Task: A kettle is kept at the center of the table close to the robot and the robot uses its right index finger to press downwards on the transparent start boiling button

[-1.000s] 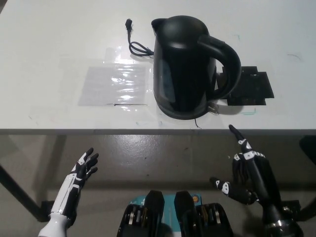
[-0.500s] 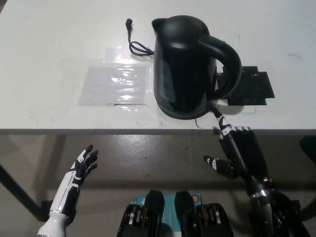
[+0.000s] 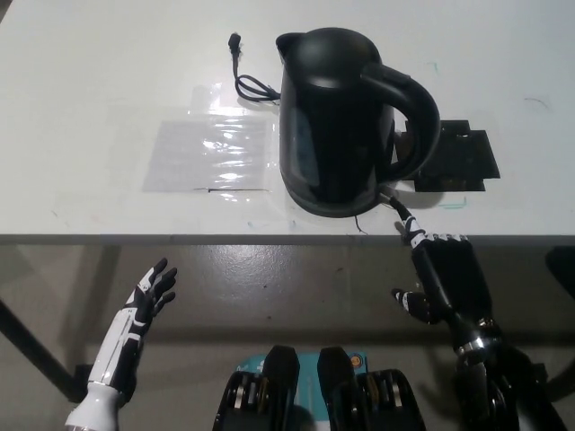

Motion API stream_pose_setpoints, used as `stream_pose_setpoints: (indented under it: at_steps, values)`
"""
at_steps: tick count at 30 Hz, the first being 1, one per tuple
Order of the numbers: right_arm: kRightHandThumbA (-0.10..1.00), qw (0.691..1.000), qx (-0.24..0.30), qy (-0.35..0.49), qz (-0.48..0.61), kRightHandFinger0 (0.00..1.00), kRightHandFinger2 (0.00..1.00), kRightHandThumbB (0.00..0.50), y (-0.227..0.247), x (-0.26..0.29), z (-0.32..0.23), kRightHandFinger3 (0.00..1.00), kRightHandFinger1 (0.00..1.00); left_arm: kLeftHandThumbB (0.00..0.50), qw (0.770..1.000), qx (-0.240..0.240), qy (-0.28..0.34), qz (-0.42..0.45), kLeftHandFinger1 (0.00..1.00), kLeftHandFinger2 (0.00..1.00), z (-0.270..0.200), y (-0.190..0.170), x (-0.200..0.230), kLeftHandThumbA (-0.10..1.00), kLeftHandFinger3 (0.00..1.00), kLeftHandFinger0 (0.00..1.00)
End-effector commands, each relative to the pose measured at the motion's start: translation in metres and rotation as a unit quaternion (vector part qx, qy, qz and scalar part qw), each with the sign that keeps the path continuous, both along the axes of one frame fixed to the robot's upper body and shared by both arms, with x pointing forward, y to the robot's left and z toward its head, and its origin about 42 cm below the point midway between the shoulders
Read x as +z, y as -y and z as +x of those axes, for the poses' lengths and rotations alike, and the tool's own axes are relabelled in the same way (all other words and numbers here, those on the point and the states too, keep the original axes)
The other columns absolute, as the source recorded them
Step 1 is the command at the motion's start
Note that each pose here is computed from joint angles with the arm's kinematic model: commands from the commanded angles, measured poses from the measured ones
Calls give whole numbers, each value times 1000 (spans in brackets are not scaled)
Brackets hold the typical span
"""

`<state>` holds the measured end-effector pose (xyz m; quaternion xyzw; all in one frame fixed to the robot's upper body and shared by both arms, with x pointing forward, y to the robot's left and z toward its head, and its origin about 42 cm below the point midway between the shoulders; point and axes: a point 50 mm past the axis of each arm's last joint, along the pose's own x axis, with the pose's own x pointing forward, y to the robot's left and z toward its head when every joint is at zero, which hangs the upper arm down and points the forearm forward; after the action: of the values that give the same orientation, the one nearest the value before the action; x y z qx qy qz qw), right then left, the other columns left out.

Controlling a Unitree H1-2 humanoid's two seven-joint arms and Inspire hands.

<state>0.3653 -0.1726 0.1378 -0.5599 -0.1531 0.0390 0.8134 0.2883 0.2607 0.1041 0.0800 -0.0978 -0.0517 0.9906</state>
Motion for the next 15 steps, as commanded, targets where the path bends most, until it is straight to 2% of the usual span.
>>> stream_pose_setpoints:
  at_steps: [1, 7, 15]
  values:
    - [1000, 1000, -8, 22, -18, 0, 0, 263, 0, 16, 12, 1000, 0, 343, 999, -20, 46, 7, 1000, 1000, 8, -1, 19, 993, 1000, 1000]
    - [1000, 1000, -9, 20, -15, 0, 0, 269, 0, 18, 15, 1000, 0, 326, 999, -19, 47, 12, 1000, 1000, 8, -1, 19, 999, 1000, 1000]
    - [1000, 1000, -15, 9, -21, 0, 0, 278, -3, 22, 18, 1000, 0, 334, 999, -20, 45, 10, 1000, 1000, 7, 0, 19, 1000, 1000, 1000]
